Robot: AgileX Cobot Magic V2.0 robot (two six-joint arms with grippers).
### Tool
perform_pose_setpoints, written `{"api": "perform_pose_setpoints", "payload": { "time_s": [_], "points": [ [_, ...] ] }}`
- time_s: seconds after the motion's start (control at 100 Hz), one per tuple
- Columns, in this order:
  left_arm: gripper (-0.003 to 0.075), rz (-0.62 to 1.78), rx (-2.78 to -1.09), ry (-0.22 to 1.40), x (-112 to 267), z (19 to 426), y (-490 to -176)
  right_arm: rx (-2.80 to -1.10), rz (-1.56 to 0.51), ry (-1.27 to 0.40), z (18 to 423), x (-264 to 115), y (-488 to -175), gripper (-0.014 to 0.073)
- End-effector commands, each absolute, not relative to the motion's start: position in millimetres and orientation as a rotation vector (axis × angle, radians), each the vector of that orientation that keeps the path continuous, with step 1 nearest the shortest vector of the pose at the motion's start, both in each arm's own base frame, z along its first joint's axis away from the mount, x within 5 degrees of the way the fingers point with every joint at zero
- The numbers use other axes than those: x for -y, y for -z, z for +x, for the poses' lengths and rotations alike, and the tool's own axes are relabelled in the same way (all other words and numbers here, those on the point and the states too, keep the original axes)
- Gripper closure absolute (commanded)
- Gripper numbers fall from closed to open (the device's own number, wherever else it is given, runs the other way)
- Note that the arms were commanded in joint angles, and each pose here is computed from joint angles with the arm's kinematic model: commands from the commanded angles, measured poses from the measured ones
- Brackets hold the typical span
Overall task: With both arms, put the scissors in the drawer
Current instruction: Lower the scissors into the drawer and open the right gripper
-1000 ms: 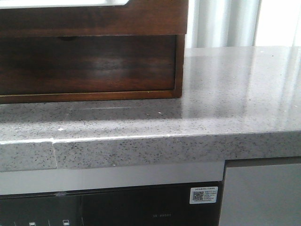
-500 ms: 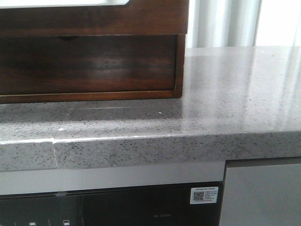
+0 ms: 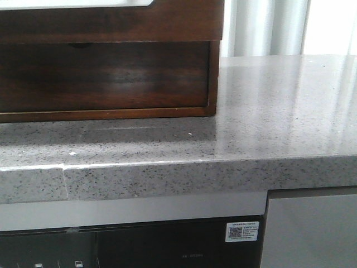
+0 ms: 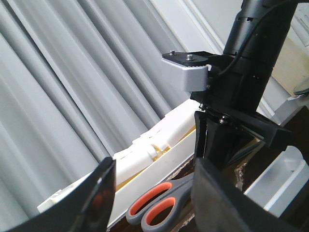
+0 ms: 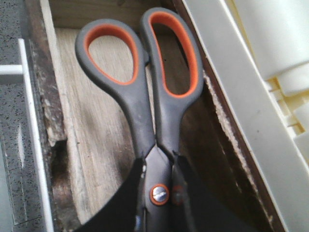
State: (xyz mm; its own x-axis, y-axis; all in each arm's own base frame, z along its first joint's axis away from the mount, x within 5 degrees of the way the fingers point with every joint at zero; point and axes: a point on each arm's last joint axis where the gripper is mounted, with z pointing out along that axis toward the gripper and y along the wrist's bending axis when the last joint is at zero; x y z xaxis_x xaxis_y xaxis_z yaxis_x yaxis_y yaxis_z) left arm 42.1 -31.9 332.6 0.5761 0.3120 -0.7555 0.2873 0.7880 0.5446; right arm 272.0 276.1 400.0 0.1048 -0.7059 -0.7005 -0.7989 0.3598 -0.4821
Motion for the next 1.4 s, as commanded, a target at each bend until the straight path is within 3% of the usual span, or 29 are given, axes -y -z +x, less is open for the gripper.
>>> {"api": "perform_pose_setpoints", "payload": {
  "time_s": [0.0, 0.14, 0.31, 0.43, 0.72, 0.82, 0.91, 0.97, 1.15, 1.39],
  "points": [
    [0.0386, 0.664, -0.921, 0.031, 33, 38, -344, -1.492, -1.289, -0.092, 267, -269, -433, 0.0668],
    [0.0386, 0.664, -0.921, 0.031, 33, 38, -344, -1.501, -1.305, -0.076, 267, -268, -431, 0.0643],
    [0.0386, 0.664, -0.921, 0.031, 33, 38, -344, -1.512, -1.321, -0.062, 267, -267, -430, 0.0400],
    [0.0386, 0.664, -0.921, 0.031, 33, 38, -344, -1.506, -1.326, -0.044, 267, -267, -430, 0.0328],
    [0.0386, 0.664, -0.923, 0.030, 33, 39, -344, -1.488, -1.277, -0.057, 256, -255, -448, 0.0336],
    [0.0386, 0.621, -0.926, 0.073, 30, 36, -346, -1.489, -1.204, -0.099, 244, -243, -466, 0.0433],
    [0.0397, 0.550, -0.927, 0.138, 24, 29, -347, -1.491, -1.165, -0.122, 230, -228, -481, 0.0573],
    [0.0452, 0.519, -0.931, 0.162, 19, 24, -347, -1.499, -1.147, -0.133, 220, -218, -490, 0.0671],
    [0.0743, 0.485, -0.992, 0.150, 5, 9, -336, -1.511, -1.080, -0.177, 194, -191, -512, 0.0661],
    [0.0740, 0.446, -1.175, 0.271, 3, 10, -323, -1.472, -0.981, -0.244, 157, -154, -532, 0.0660]
  ]
}}
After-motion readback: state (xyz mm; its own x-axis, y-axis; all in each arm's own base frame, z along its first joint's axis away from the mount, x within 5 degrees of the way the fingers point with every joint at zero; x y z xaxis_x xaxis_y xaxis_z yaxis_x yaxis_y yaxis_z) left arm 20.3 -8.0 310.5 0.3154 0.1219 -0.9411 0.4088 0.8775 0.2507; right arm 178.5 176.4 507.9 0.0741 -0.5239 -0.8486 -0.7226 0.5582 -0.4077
